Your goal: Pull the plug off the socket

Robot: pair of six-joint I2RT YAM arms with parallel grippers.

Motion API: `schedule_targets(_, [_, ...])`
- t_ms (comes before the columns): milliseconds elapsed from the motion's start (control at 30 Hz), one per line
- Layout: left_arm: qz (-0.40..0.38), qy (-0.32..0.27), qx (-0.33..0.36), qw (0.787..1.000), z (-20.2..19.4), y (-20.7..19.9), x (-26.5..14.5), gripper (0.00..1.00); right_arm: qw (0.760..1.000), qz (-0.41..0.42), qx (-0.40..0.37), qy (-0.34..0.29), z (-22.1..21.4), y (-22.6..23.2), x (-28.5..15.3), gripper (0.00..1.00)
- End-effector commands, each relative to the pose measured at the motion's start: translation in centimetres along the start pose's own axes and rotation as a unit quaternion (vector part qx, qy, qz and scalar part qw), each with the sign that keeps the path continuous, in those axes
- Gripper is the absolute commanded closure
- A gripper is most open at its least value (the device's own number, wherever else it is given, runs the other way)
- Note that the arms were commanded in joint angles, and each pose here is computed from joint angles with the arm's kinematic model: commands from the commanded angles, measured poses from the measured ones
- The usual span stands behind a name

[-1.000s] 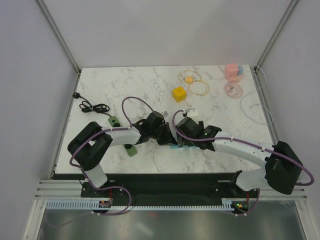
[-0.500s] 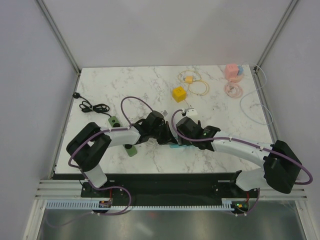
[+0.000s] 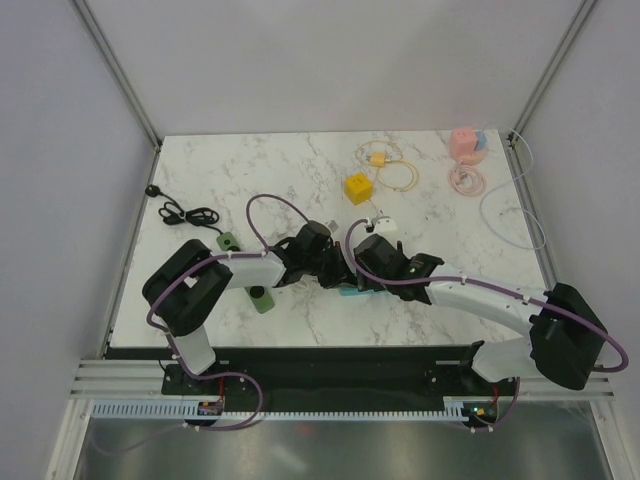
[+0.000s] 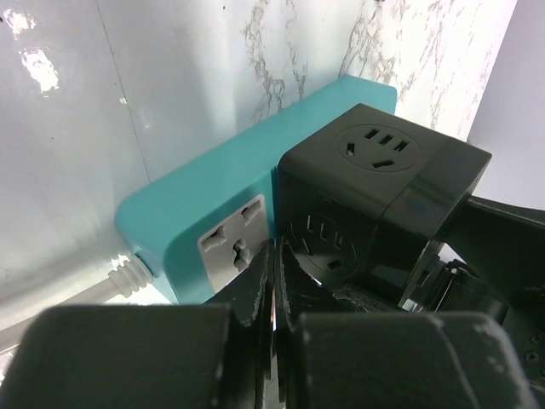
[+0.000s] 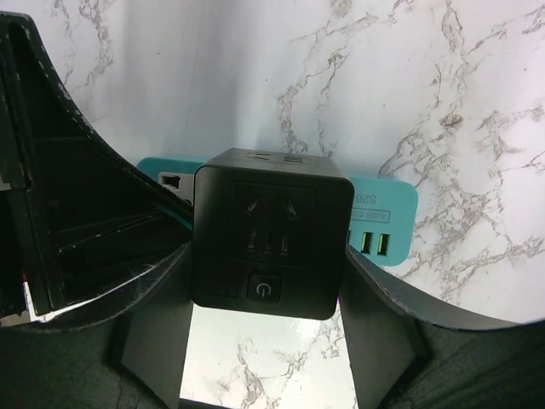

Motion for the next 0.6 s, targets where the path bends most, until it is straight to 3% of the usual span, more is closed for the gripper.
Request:
schedule_targets(0, [0.059,0.004,-0.024,0.998,-1.4,3.9,0.9,0.98,0.999,0.038,0.011,-0.006,0.3,1.2,-0.5,1.0])
schedule_targets(333, [0.122,0.009,-0.04,0.992,-2.8,7.6,0.9,0.98,0.994,0.092,0.026,-0.048,2.7,2.6,-2.7,1.0])
schedule_targets(567, [0.124,0.009,-0.038,0.991,-3.0,7.7,0.8,0.98,0.995,0.09,0.02,-0.042,2.9,2.7,-2.8,1.0])
Point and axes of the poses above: each gripper's point midway between its finger pads, its own x axis out along the fingers, its own y axis along the line the jaws close on, z = x × y, the point moved 2 cm from there along -x, back along the fingers, and after that the axes turned 1 degree about -x, right-handed, at the moved point
